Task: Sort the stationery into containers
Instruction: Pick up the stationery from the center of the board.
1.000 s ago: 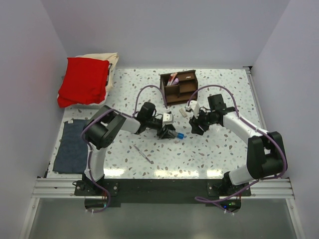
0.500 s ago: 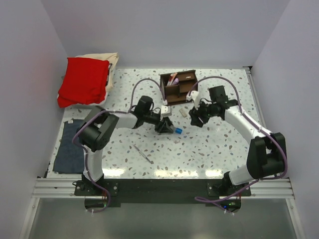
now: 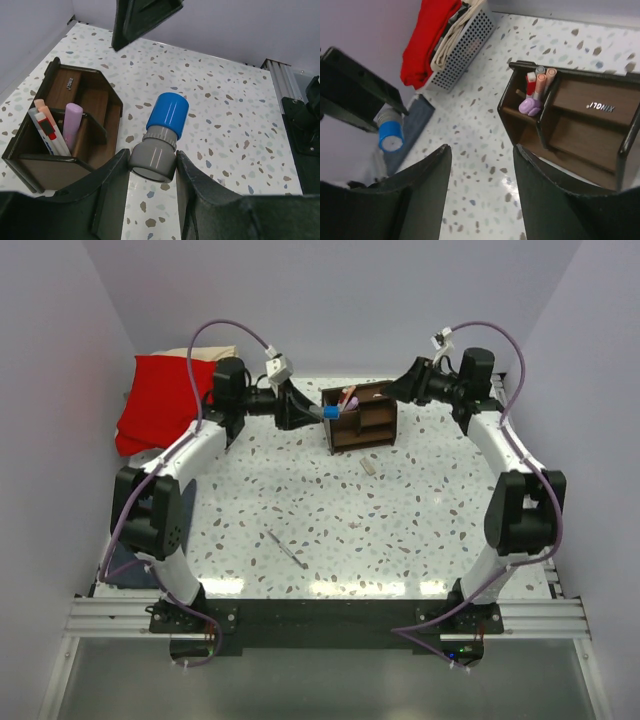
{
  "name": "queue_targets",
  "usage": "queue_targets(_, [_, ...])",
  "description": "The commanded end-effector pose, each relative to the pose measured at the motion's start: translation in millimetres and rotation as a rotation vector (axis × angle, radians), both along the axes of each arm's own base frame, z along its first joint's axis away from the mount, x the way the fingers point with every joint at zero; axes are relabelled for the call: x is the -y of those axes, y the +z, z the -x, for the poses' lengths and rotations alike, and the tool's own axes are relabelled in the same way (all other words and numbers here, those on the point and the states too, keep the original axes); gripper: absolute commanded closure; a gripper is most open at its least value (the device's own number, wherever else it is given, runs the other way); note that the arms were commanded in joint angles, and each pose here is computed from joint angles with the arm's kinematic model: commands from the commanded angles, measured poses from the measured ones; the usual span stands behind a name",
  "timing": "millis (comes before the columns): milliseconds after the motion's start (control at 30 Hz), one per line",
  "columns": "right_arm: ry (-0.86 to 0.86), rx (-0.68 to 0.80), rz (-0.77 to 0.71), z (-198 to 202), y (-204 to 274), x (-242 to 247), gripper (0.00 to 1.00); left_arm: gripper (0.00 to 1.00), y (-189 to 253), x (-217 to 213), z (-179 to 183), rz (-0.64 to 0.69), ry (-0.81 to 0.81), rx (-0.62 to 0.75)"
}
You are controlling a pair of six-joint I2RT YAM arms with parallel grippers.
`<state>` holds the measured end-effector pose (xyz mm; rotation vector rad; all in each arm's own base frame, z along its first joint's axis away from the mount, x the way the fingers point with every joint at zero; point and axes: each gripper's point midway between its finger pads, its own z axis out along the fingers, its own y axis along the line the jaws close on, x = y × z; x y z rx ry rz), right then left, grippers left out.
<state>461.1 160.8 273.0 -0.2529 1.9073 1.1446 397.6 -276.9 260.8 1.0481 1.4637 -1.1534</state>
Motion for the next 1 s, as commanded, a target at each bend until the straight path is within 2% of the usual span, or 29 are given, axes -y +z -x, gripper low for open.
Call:
queue_targets(0, [0.017, -0.291, -0.328, -5, 3, -18, 0.41, 1.0, 16, 5, -4, 0.01, 0.026, -0.028])
queue_targets(133, [-0.01, -0.365, -0.365, -12, 4, -23, 0.35, 1.0, 16, 8, -21, 0.005, 0.065, -0.017])
queue_targets(333, [0.024, -0.355, -0.388, -2, 24, -31, 0.32, 1.0, 3, 12, -32, -0.016, 0.066, -0.012])
queue_targets(533, [0.079, -0.401, -0.389, 10, 22, -43, 0.3, 1.0, -3, 19, -38, -0.001, 0.049, -0.024])
queue_targets(700, [0.157, -0.428, -0.381, 15, 19, -60, 0.32, 1.0, 0, 27, -41, 0.018, 0.027, -0.023])
queue_targets(967, [0.224, -0.48, -0.365, 20, 6, -81, 0.4, 1.0, 4, 34, -35, 0.026, 0.005, -0.02])
